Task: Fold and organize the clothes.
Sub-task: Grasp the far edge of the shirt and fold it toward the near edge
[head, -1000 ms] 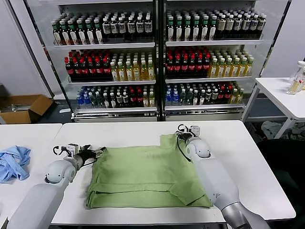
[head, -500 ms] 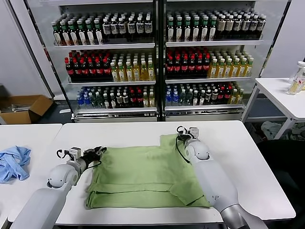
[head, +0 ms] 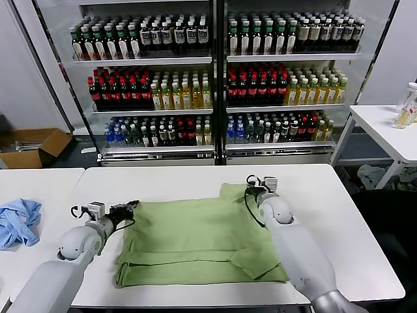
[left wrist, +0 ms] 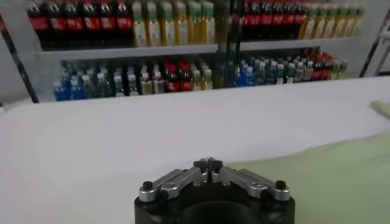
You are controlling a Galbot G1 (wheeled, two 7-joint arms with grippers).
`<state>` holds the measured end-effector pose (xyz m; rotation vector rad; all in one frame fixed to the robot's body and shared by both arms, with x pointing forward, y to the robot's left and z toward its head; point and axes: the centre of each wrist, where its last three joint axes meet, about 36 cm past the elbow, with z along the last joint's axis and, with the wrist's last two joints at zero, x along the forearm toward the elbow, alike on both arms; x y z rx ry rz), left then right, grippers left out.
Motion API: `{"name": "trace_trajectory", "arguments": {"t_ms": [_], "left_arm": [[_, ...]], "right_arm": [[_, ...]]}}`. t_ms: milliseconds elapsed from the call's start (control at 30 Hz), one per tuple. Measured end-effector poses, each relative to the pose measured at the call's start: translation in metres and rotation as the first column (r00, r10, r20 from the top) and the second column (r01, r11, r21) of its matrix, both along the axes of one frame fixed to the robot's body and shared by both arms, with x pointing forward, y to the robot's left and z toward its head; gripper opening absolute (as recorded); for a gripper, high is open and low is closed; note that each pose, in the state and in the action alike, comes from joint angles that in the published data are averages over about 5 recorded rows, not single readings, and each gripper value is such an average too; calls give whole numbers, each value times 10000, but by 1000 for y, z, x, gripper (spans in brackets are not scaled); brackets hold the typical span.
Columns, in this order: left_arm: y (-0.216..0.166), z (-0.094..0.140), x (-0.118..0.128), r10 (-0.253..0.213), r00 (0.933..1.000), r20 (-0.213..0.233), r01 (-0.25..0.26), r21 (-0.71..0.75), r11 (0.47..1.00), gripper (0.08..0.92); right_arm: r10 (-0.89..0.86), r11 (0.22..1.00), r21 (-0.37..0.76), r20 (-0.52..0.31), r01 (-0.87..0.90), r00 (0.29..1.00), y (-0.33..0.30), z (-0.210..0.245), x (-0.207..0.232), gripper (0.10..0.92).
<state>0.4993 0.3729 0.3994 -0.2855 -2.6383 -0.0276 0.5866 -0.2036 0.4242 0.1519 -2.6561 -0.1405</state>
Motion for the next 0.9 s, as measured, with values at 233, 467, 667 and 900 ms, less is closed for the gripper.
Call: {"name": "trace_trajectory", "arguments": {"t_ms": [233,467,667,900], "left_arm": [[-4,14,-34,263,9990,359,-260,-84,9996,87],[-15,16,-76,330,9989,347,-325,-173,9993,87],[-23,9,-109,291,9996,37,-290,-237,9993,87],[-25,9,-135,256,9989,-404,-259,-76,9996,87]], "right_arm": [[192,9996,179,501,-202,9986,-18,23,-58,121],[398,9992,75,751,-405,9964,-32,38,-122,121],[568,9984,-74,675,-565,9961,-37,42,-165,121],[713,9971,-286,326,-704,9969,-35,35,-200,121]]}}
